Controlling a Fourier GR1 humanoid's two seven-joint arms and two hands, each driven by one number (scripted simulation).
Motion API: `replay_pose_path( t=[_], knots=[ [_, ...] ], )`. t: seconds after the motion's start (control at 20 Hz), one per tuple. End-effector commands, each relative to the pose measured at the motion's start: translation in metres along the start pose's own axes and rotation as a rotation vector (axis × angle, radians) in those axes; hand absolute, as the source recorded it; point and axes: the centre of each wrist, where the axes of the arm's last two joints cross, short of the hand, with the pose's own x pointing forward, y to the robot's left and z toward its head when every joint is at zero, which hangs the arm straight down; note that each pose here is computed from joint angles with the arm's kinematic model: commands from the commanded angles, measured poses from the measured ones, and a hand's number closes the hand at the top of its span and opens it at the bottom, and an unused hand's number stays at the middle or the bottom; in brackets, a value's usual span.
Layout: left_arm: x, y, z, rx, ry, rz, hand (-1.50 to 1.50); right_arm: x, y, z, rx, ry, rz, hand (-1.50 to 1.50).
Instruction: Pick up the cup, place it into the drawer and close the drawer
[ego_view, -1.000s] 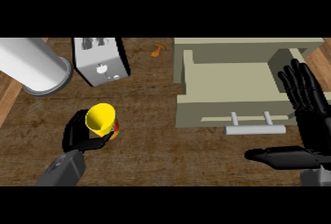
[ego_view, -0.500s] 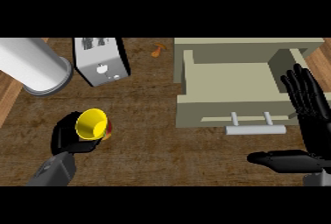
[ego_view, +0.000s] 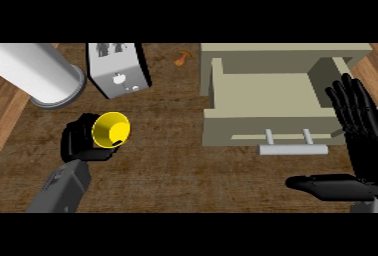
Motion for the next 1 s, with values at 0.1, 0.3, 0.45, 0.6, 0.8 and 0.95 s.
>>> replay_pose_path(
  t=[0.1,0.3,0.45,0.6,0.8,0.95],
  knots=[
    [0.006,-0.056,-0.048,-0.191,-0.117,0.103,1.5,-0.003,-0.013,0.005,-0.013,0.004,0.02,-1.5],
    [0.031,-0.093,-0.081,-0.268,-0.169,0.032,1.5,0.005,-0.012,0.008,-0.028,0.005,0.016,-1.5],
    [0.044,-0.14,-0.094,-0.276,-0.171,0.03,1.5,0.006,0.003,0.013,-0.007,0.024,0.023,-1.5],
    [0.075,-0.154,-0.119,-0.331,-0.18,0.005,1.5,0.005,-0.003,0.0,-0.021,0.021,0.022,-1.5],
    [0.102,-0.213,-0.144,-0.371,-0.176,-0.006,1.5,-0.003,-0.018,-0.008,-0.023,0.007,0.001,-1.5],
    [0.118,-0.231,-0.142,-0.389,-0.152,-0.061,1.5,-0.013,-0.021,0.016,-0.023,0.009,0.006,-1.5]
  ],
)
